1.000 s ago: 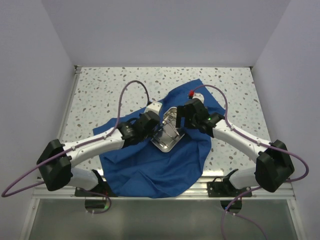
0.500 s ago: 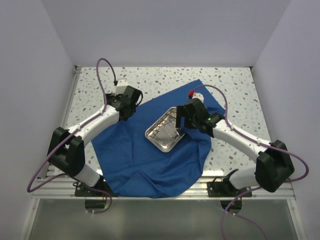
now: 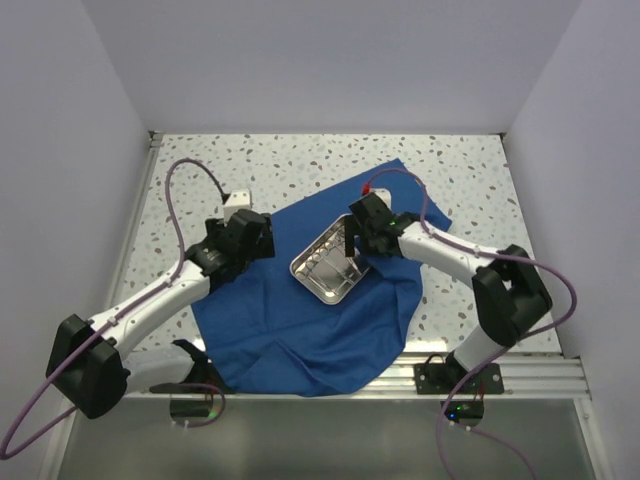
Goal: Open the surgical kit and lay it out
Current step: Open the surgical kit at the center of the board, then smooth out the surgical kit at the center of the board.
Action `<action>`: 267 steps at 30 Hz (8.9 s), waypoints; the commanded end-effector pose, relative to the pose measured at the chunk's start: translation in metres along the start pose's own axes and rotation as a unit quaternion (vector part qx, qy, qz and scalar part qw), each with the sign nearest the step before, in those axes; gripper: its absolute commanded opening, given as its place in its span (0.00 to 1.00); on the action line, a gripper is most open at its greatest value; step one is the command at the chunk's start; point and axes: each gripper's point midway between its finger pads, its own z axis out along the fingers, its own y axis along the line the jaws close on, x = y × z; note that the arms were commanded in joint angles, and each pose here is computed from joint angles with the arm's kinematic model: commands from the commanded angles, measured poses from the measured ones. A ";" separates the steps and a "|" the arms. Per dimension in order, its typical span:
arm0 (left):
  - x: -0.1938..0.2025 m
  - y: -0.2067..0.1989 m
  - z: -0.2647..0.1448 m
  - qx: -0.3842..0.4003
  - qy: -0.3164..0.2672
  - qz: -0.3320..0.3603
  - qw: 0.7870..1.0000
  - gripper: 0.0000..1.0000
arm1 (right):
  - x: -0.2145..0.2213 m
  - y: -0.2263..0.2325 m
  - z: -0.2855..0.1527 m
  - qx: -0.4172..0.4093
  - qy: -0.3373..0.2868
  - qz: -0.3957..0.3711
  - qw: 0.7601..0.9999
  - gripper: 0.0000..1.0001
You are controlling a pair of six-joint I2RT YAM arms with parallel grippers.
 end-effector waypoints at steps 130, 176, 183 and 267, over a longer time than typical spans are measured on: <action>-0.065 -0.125 0.269 0.238 0.157 0.073 0.956 1.00 | -0.194 -0.148 0.205 -0.046 -0.006 0.346 0.937 0.99; -0.108 -0.183 0.318 0.272 0.052 0.014 0.961 0.00 | -0.212 -0.134 0.176 -0.109 -0.049 0.354 0.927 0.99; -0.200 -0.221 0.306 0.314 -0.117 -0.027 0.942 0.00 | -0.244 -0.115 0.142 -0.182 -0.137 0.348 0.909 0.99; -0.149 0.094 0.326 -0.013 0.039 -0.094 0.995 0.79 | -0.231 -0.137 0.105 -0.077 -0.197 0.252 0.944 0.99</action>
